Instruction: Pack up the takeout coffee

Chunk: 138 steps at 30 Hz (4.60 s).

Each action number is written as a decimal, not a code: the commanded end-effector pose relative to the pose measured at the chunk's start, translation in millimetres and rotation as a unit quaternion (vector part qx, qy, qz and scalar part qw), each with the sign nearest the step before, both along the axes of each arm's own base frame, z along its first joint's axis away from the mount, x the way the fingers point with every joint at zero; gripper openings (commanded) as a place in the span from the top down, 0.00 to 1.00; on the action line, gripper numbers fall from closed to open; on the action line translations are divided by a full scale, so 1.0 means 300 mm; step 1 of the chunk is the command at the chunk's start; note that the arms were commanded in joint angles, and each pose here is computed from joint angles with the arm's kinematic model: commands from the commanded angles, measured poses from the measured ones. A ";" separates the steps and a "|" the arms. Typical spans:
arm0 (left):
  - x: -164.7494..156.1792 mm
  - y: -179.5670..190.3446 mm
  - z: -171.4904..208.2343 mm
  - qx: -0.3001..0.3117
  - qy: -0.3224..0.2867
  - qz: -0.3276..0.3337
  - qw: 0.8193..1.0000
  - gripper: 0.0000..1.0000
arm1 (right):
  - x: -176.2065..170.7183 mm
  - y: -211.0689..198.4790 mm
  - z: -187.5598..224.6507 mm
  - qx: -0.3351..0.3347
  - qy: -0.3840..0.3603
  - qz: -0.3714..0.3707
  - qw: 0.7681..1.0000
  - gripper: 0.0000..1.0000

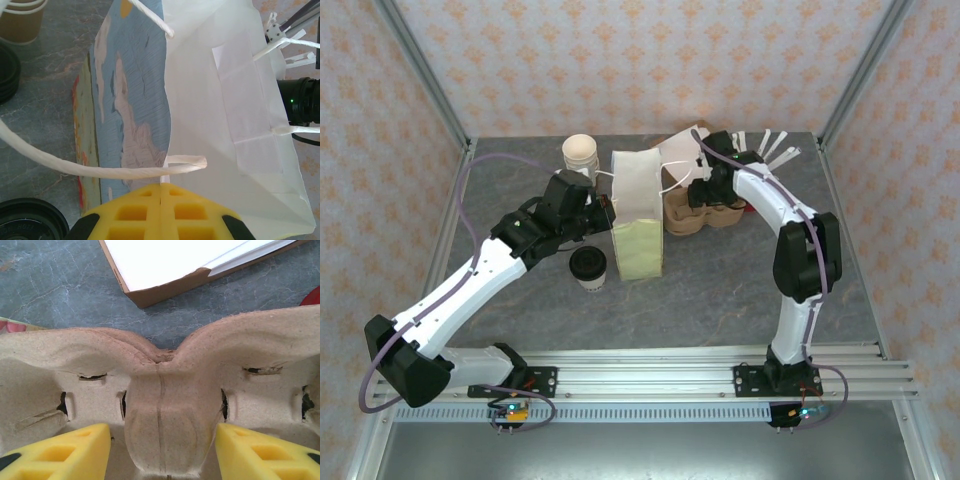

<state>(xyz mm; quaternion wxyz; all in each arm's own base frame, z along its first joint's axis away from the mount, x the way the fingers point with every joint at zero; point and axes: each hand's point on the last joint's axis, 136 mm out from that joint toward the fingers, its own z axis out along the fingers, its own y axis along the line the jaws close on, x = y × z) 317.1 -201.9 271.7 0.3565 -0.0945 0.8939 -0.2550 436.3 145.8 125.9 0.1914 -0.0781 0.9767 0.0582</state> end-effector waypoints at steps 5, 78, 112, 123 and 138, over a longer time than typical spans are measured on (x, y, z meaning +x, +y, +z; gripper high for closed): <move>-0.017 0.024 -0.008 0.022 -0.002 0.002 1.000 0.99 | 0.015 -0.029 0.015 -0.034 -0.005 -0.005 0.999 0.47; -0.022 0.028 -0.024 0.031 -0.001 -0.003 0.999 1.00 | -0.018 -0.024 0.112 -0.082 -0.016 0.007 0.996 0.53; -0.027 0.040 -0.027 0.040 -0.003 -0.002 0.999 1.00 | -0.035 -0.008 0.008 -0.089 0.033 0.025 0.995 0.47; -0.030 0.043 -0.032 0.041 -0.003 -0.002 0.999 1.00 | -0.034 -0.003 0.007 -0.087 0.035 0.027 0.995 0.55; -0.029 0.042 -0.033 0.041 -0.003 -0.002 0.999 1.00 | -0.032 0.001 0.062 -0.079 0.020 0.028 0.996 0.62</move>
